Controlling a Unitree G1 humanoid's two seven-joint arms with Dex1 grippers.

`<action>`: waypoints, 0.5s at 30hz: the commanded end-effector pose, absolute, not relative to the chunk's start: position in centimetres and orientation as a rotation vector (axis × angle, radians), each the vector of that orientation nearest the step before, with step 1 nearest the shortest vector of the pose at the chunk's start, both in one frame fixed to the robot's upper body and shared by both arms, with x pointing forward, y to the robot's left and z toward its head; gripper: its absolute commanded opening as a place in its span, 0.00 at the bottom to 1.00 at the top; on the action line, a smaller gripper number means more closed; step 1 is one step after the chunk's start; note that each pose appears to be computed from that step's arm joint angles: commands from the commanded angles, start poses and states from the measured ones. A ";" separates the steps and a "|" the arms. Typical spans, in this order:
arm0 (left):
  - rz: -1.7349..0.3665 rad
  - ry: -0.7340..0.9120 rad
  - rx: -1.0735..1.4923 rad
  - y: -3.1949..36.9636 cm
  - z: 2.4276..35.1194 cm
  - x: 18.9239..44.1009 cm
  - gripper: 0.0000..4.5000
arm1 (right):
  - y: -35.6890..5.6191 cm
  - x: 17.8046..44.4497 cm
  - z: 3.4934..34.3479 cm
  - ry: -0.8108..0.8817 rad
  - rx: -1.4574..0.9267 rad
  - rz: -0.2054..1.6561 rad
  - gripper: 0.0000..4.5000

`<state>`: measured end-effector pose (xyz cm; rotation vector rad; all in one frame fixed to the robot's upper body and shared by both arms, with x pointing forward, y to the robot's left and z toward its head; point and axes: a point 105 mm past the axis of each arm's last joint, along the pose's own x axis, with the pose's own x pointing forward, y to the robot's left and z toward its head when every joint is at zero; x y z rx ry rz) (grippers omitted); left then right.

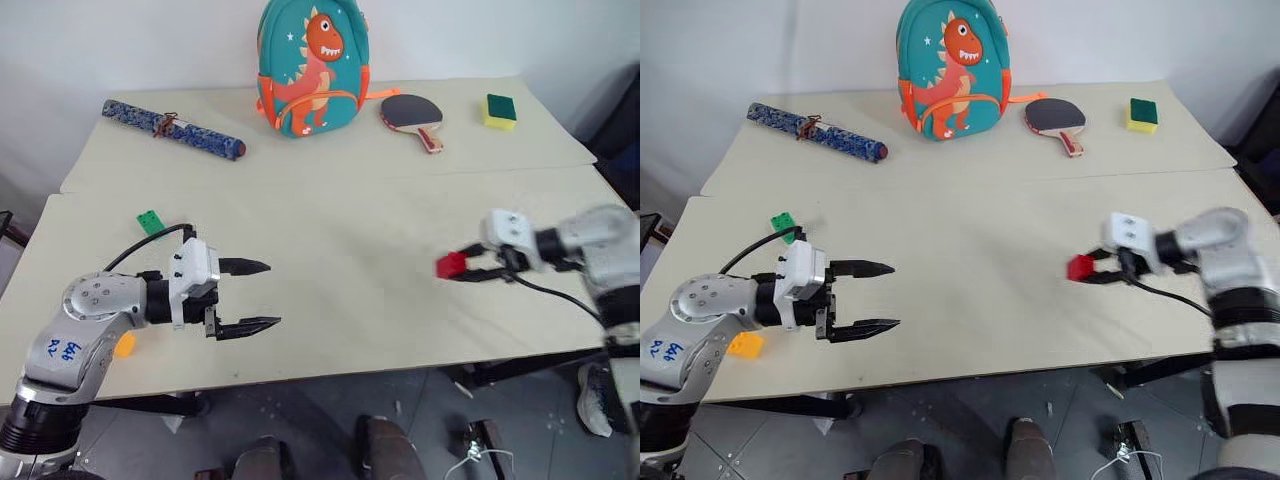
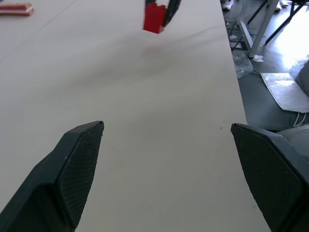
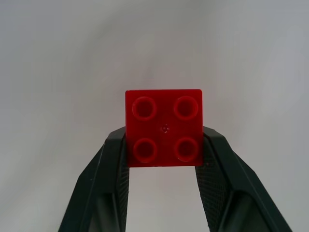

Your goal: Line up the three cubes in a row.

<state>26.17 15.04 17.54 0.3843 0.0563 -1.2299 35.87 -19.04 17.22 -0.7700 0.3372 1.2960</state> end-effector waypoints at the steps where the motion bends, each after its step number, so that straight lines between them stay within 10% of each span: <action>1: -1.207 0.012 0.429 15.2 18.5 25.9 1.00 | -15.2 35.1 18.1 0.388 -0.725 1.391 0.33; 15: -1.193 0.008 0.432 14.9 18.2 25.6 1.00 | -9.5 36.4 14.1 0.519 -0.793 1.327 0.33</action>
